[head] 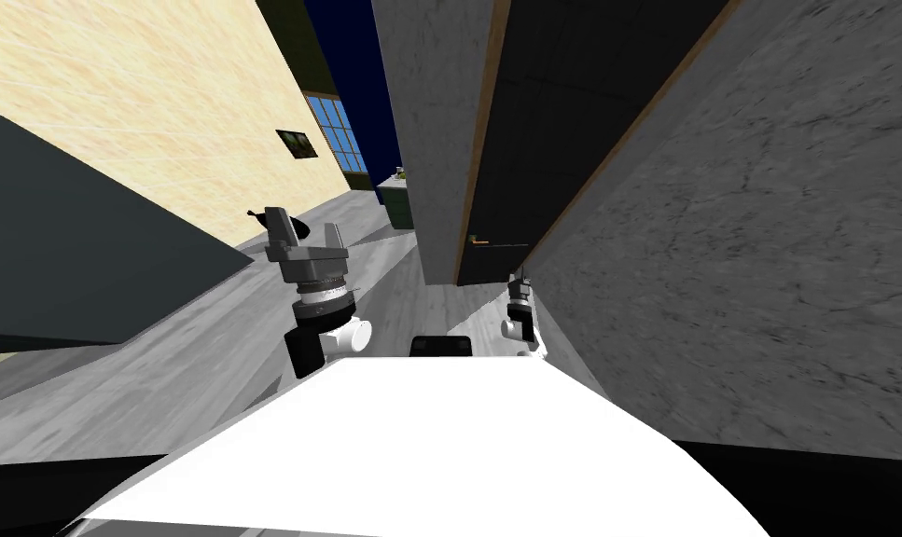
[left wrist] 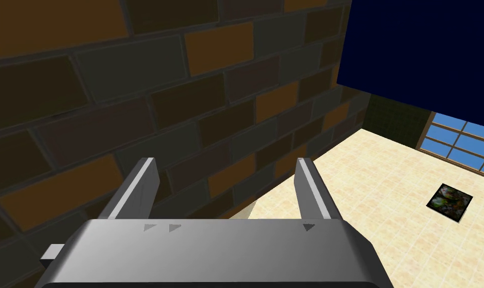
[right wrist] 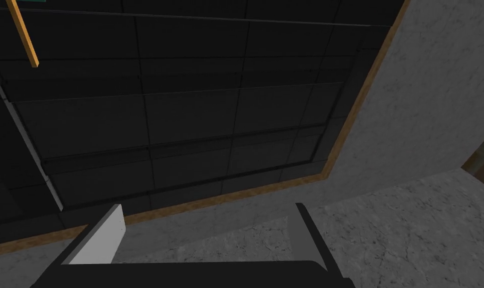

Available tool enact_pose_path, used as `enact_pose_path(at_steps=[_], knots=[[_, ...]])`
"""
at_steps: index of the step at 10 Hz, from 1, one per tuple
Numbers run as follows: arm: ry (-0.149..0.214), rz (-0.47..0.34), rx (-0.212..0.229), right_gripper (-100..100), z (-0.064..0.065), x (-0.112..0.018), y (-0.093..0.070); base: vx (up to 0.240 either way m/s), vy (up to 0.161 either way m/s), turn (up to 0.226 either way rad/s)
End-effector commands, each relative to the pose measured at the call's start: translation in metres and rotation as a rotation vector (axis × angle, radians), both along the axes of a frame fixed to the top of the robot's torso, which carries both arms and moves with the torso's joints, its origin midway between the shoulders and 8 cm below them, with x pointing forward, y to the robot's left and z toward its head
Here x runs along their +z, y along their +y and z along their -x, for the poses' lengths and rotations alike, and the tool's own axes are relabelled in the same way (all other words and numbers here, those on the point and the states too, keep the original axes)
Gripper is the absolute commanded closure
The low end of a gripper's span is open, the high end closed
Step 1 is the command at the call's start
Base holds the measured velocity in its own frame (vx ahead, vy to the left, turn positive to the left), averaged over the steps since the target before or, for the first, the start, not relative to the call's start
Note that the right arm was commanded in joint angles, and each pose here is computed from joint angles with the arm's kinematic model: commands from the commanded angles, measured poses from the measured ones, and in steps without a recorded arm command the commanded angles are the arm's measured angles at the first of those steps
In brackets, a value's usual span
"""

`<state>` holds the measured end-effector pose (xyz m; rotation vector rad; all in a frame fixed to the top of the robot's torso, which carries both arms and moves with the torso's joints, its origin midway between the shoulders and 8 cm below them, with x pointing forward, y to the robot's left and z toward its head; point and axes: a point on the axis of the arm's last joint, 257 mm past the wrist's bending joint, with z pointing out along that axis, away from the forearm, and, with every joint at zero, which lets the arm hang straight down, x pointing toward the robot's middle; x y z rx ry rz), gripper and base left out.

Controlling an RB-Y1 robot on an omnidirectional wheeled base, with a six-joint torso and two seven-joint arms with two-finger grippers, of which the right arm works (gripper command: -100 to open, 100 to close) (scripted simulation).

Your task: Pull the door open

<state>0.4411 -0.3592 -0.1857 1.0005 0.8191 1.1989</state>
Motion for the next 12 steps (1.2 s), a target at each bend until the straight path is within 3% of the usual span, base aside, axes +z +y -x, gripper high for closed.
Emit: enact_pose_path(at_steps=[1, 8, 12], knots=[[0.016, -0.003, -0.004, -100, -0.002, -0.011, -0.004, 0.052, -0.023, 0.119], [0.078, -0.018, -0.023, -100, -0.010, -0.051, -0.017, 0.069, -0.033, 0.113], [0.125, -0.030, -0.040, -100, -0.013, -0.081, -0.027, 0.072, -0.033, 0.136]])
